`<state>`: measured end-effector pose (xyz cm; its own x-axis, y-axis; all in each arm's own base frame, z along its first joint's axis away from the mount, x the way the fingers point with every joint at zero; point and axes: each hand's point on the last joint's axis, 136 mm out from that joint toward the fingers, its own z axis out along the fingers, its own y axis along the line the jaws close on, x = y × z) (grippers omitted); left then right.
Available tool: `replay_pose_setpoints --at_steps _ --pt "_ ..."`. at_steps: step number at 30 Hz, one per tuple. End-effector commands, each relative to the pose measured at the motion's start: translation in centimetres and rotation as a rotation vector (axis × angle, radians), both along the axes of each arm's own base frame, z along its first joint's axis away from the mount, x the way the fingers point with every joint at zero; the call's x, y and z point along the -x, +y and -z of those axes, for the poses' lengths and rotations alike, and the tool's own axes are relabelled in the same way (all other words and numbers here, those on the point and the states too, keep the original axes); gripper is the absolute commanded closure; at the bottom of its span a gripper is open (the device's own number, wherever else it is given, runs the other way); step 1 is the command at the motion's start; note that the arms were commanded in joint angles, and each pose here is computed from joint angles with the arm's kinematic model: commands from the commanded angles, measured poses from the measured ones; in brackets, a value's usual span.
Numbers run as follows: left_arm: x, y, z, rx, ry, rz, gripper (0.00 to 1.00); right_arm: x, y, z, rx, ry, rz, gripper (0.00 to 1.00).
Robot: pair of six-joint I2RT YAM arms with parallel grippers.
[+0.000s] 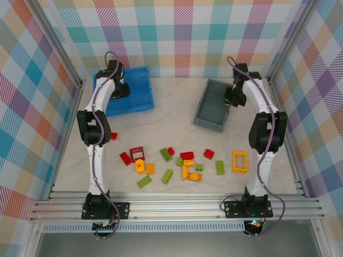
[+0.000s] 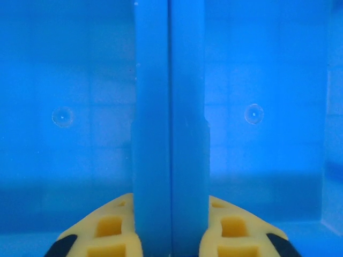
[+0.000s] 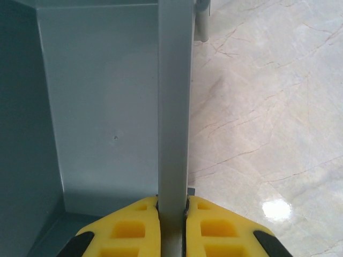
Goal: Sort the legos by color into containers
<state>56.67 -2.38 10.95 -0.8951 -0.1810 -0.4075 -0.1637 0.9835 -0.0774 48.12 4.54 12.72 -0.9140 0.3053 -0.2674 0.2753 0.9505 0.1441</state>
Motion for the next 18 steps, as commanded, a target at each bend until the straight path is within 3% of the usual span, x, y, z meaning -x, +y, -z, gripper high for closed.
replay_pose_setpoints --at_steps 1,11,18 --pt "1.5 -1.0 -0.6 -0.011 0.038 0.056 1.0 -0.3 0.5 -0.4 0.033 -0.011 -0.07 0.96" --pt "11.6 -1.6 -0.6 0.091 0.072 -0.079 1.0 0.7 1.7 -1.0 0.035 -0.018 -0.102 0.99" --pt "16.4 -4.7 -0.6 0.201 0.065 -0.023 1.0 1.7 2.5 -1.6 0.007 -0.023 -0.116 1.0"
